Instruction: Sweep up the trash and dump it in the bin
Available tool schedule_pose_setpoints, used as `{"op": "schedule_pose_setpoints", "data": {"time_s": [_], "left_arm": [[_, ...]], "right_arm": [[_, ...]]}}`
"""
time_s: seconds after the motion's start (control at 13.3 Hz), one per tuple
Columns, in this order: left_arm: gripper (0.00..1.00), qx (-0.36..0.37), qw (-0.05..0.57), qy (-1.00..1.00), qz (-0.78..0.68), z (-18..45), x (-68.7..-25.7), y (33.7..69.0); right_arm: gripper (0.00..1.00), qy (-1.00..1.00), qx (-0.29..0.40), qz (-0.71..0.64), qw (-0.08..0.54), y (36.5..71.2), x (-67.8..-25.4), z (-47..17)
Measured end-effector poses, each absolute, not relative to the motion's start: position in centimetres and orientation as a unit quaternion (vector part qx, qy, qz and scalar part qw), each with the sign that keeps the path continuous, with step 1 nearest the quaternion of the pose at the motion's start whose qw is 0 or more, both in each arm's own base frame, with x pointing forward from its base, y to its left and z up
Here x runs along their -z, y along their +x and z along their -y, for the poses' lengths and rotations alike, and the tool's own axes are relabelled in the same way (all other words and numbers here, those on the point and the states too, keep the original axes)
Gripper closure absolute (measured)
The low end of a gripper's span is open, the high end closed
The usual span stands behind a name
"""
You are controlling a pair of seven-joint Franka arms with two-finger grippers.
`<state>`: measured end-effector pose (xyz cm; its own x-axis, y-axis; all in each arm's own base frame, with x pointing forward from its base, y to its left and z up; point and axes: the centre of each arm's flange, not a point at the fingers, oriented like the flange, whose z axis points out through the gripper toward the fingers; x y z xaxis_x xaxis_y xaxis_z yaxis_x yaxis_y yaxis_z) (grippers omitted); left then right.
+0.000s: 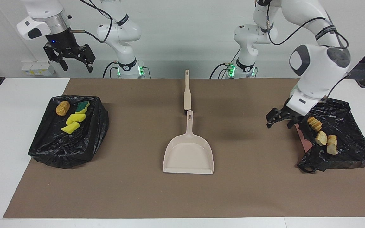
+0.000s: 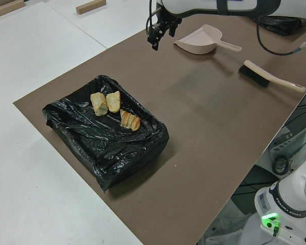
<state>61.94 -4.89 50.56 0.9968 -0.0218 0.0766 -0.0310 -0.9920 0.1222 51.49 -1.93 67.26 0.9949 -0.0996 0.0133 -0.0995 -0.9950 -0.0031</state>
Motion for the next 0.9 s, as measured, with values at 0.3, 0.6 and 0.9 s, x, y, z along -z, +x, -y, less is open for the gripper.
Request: {"op": "schedule_pose_setpoints", "data": {"time_s": [0.3, 0.6, 0.9], "left_arm": [[0.00, -0.046, 0.055, 0.997, 0.025, -0.1, -53.4, 60.7], [0.00, -0.035, 0.014, 0.999, 0.031, -0.2, -56.7, 58.7], [0.00, -0.026, 0.009, 0.999, 0.035, 0.4, -59.8, 56.1]], "right_arm": [[0.00, -0.999, 0.007, -0.050, 0.001, 51.5, -67.3, 1.9], [0.00, -0.999, 0.007, -0.050, 0.001, 51.5, -67.3, 1.9], [0.00, -0.999, 0.007, -0.050, 0.001, 51.5, -67.3, 1.9]]}}
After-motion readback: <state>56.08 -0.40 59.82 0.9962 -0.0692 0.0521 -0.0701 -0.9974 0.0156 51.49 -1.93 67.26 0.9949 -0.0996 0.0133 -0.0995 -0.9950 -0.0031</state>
